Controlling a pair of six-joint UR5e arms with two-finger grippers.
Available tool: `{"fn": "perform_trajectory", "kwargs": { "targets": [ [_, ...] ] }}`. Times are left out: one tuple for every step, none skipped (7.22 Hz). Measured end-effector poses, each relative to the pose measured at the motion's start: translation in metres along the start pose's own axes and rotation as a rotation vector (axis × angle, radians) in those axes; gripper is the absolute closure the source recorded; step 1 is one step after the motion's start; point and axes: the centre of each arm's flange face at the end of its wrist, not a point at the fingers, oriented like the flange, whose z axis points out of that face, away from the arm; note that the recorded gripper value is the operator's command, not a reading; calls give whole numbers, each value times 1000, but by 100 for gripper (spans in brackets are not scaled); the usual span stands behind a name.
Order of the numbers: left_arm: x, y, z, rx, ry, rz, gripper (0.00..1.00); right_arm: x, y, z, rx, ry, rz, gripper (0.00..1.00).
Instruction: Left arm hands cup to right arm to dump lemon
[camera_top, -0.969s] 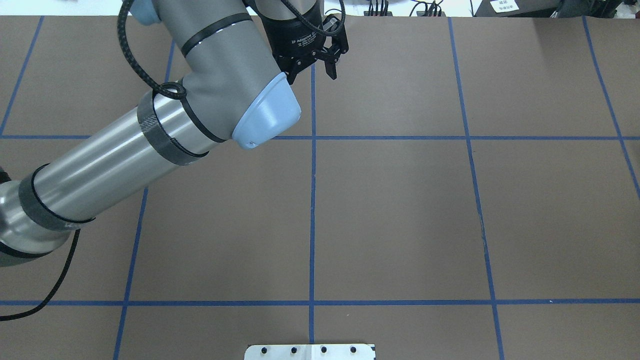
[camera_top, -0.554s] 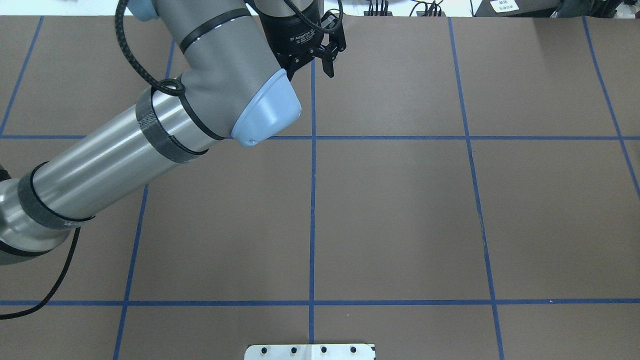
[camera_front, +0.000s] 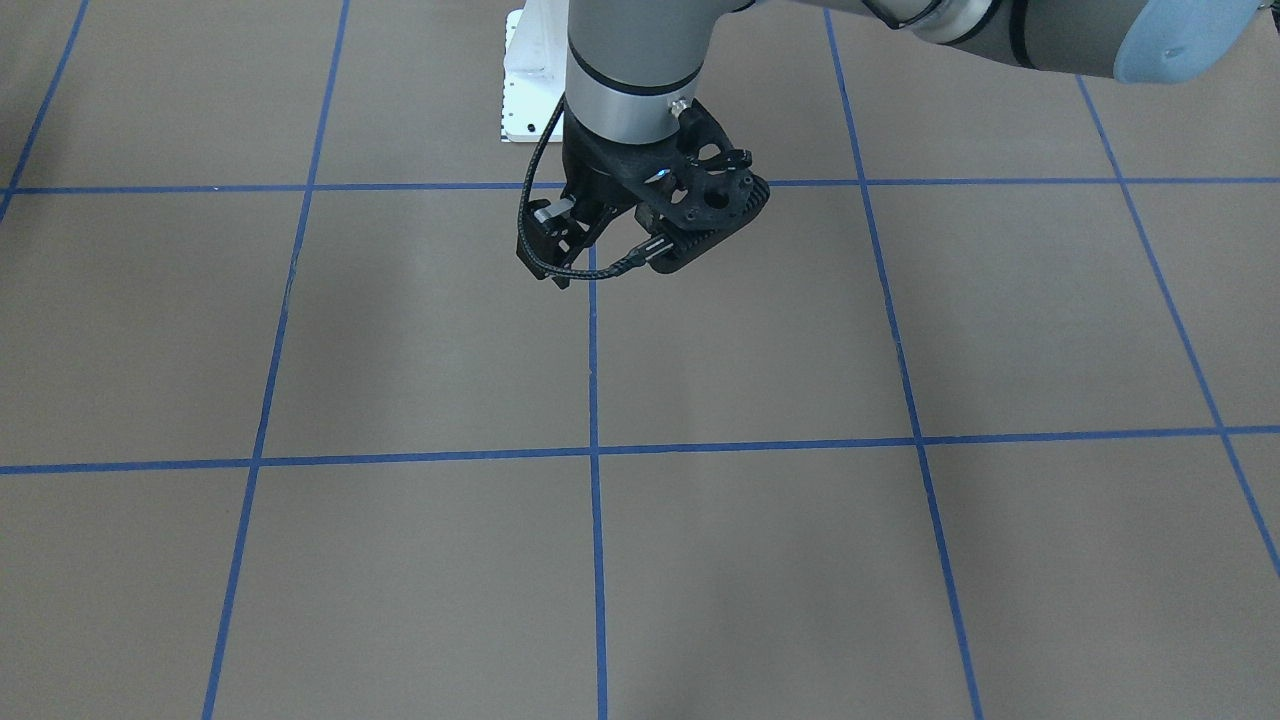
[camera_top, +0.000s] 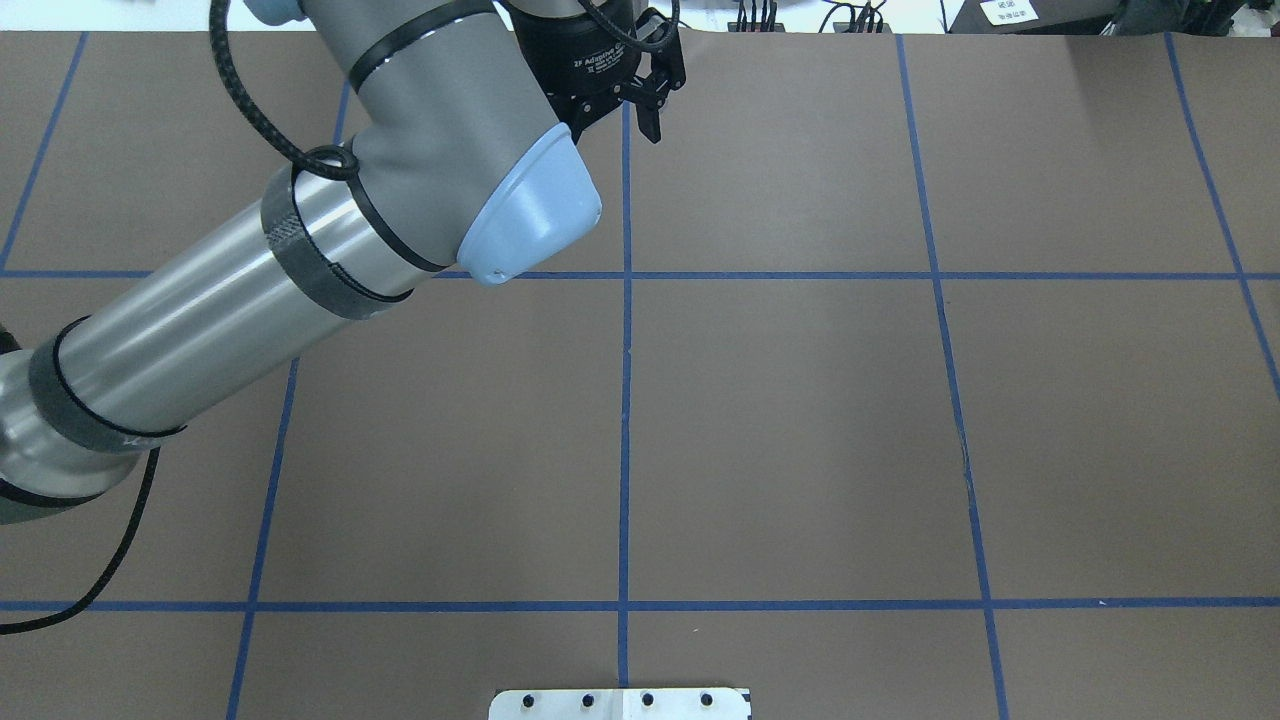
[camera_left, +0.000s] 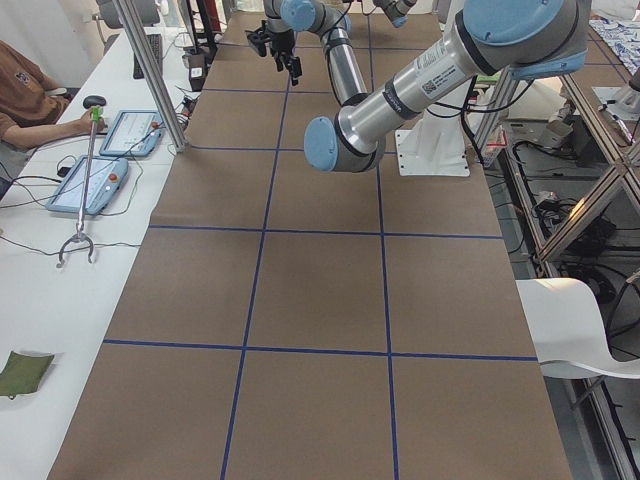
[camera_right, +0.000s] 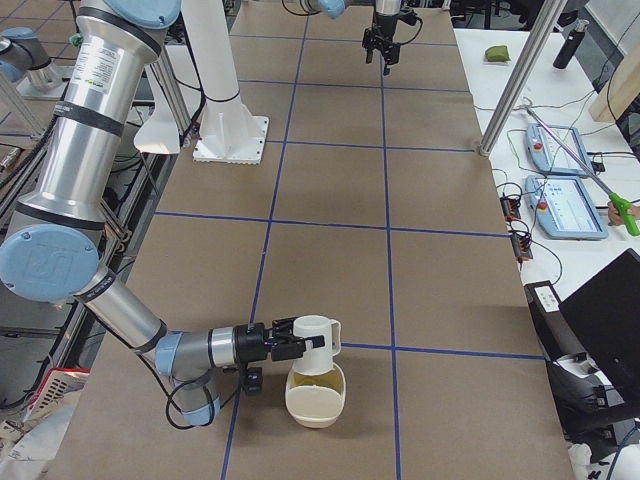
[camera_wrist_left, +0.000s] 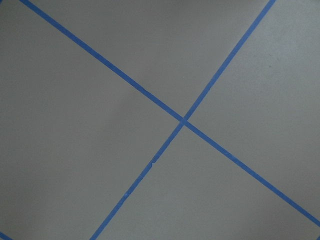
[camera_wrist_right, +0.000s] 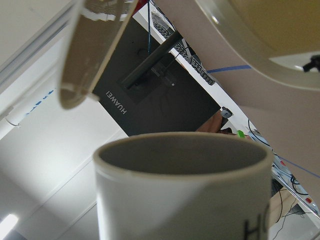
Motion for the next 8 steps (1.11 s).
{"fn": "perform_trajectory", "kwargs": {
  "targets": [
    [0,-1,-1,1,1,0,0,7,5,6,-19,39,-22,91],
    [0,-2,-2,2,2,-2,0,17,16,18,-33,86,-55,90],
    [0,-3,-2,3,2,-3,0,26,28,33,-27,114,-89,90],
    [0,-3,-1,4,1,-3,0,33,39,45,-23,128,-137,86],
    [-1,-4,0,4,0,-4,0,41,53,63,-20,135,-229,85],
    [-1,-4,1,5,-1,-4,0,53,76,90,-8,142,-351,84],
    [-1,-5,1,5,-2,-3,0,66,105,118,8,157,-465,84],
    [-1,-5,2,5,-3,-4,0,81,134,145,14,181,-576,84]
  ]
}}
